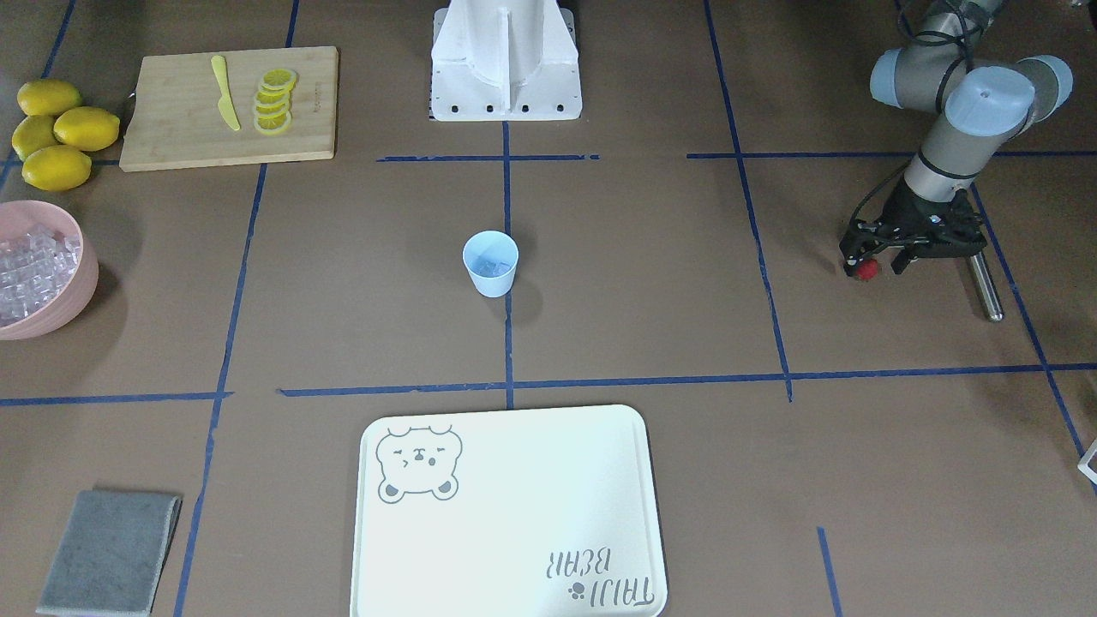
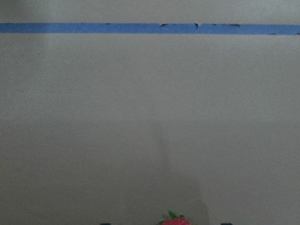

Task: Mash ice and strawberries in cup
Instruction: 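Lower the left gripper and grasp the red strawberry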

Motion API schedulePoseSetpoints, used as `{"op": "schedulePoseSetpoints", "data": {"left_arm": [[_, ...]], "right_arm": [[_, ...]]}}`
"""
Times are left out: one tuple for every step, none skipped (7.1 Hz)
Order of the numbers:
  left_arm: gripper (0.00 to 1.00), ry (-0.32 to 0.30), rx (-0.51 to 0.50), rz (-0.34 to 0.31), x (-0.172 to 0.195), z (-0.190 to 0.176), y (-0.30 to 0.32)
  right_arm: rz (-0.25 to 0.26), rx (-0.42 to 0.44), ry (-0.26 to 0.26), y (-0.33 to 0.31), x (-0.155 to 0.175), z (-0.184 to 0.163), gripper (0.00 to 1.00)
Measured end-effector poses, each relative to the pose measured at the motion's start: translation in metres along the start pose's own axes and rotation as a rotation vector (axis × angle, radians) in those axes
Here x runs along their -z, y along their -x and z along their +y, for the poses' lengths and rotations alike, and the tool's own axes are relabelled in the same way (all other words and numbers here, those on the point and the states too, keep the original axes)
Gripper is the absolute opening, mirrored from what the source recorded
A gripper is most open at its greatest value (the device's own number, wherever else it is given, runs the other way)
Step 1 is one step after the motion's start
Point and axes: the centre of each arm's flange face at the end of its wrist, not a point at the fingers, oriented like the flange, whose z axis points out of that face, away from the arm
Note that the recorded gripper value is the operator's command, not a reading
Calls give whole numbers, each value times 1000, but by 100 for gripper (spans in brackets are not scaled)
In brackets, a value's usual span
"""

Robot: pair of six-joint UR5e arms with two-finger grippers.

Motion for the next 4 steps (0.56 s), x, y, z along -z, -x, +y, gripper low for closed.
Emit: {"op": "schedulePoseSetpoints", "data": {"left_arm": [[56, 0, 0, 1, 0, 0, -1], [39, 0, 1, 2, 0, 0, -2], [23, -1, 1, 3, 0, 0, -3], [7, -3, -1, 3, 0, 0, -3]], "right_arm": [[0, 0, -1, 0, 0, 0, 99], [0, 0, -1, 0, 0, 0, 99], [0, -1, 0, -1, 0, 0, 99], [0, -2, 1, -2, 0, 1, 99]]}}
